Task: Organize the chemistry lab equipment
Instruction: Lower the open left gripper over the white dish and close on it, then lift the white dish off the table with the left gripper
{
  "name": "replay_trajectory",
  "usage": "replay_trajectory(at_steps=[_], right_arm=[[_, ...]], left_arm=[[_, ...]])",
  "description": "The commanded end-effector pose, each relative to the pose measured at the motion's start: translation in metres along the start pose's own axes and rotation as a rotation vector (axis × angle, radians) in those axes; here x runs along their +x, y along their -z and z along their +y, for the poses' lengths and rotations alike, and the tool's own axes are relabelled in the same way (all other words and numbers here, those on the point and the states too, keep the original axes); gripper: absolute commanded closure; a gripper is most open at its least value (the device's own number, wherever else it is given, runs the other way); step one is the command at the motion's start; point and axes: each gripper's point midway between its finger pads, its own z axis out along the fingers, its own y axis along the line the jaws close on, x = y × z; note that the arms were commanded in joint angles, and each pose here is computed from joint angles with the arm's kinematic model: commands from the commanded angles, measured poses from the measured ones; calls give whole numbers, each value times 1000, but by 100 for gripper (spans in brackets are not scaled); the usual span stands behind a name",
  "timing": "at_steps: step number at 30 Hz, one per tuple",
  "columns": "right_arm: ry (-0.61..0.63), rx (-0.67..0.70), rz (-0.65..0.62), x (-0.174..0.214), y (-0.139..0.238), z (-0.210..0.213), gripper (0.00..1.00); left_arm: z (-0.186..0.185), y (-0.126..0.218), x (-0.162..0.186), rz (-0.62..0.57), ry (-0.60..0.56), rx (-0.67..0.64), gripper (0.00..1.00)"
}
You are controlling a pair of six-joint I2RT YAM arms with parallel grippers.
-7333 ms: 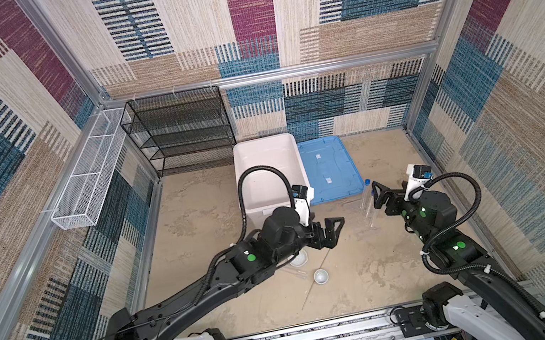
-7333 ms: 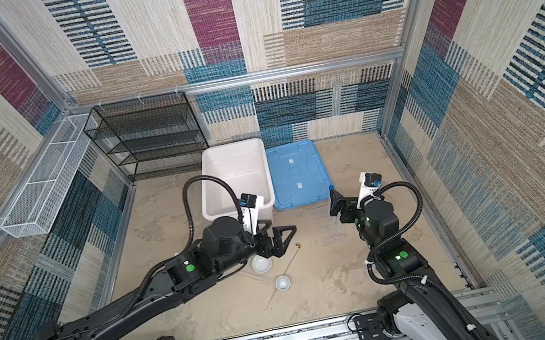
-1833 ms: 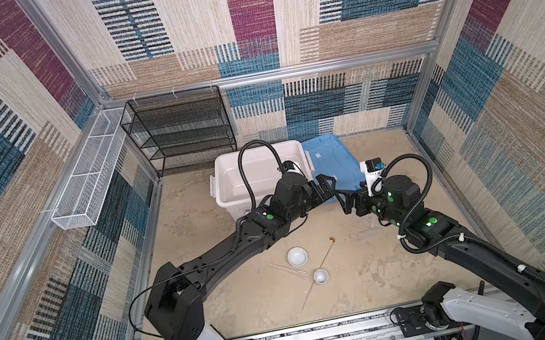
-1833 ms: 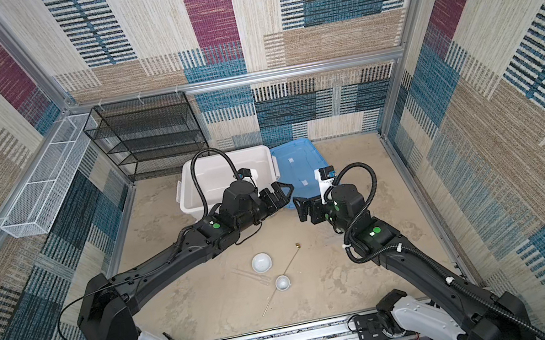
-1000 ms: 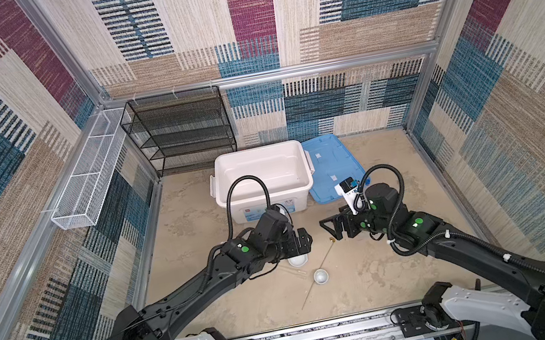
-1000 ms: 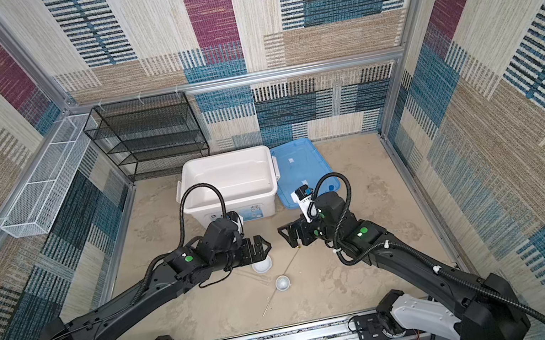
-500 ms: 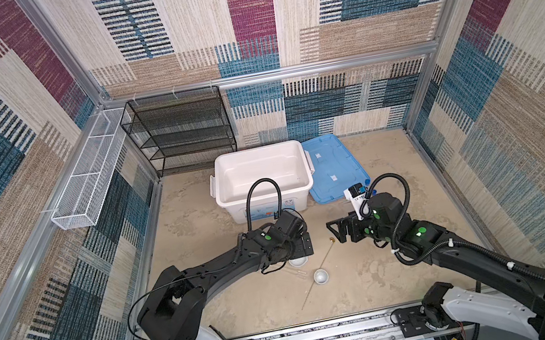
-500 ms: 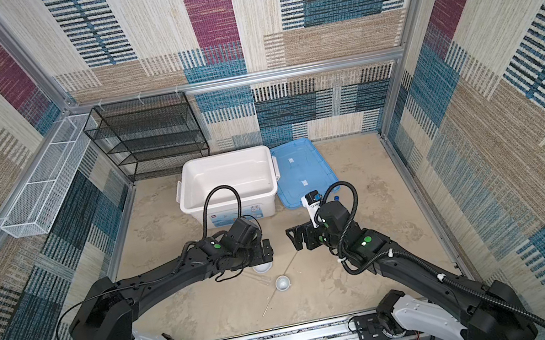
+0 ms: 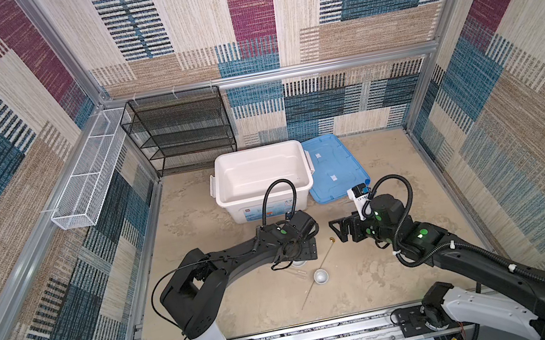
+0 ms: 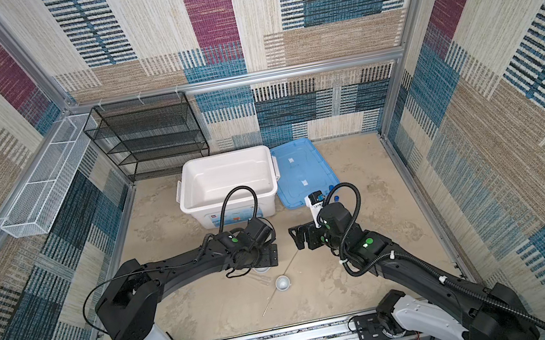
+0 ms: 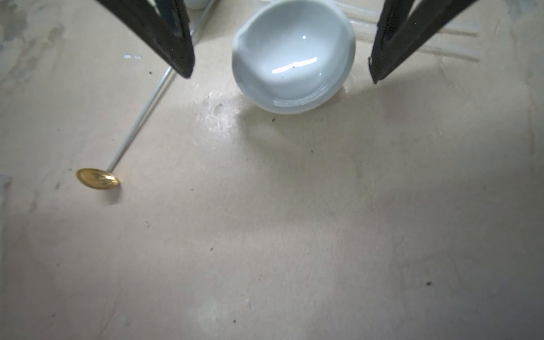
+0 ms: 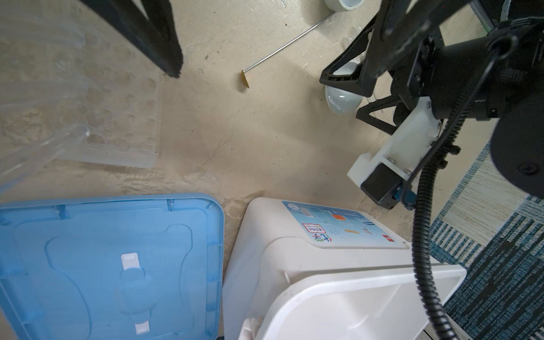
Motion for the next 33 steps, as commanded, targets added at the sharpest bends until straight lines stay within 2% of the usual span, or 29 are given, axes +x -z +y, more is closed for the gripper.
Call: replay_trajectory(at_steps=[1,12,16,22,33], right_arm=[[-2,-18,-30,-7,0,4,0],[-3,-9,-25,-2,-2,1,0],[-2,-7,-26,-1,-1,0,0],[-3,-2,-25,1,-1,-2,0],[-3,21,-36,5,4,-8,0]], left_arm=[[10,-1,6,28,-53,-64,5],[13,0,23,76,-86,-70,4],[13,2,25,78,-92,-74,8],[9,4,25,84,-82,-60,16],[-14,-3,12,72,-67,13,17]])
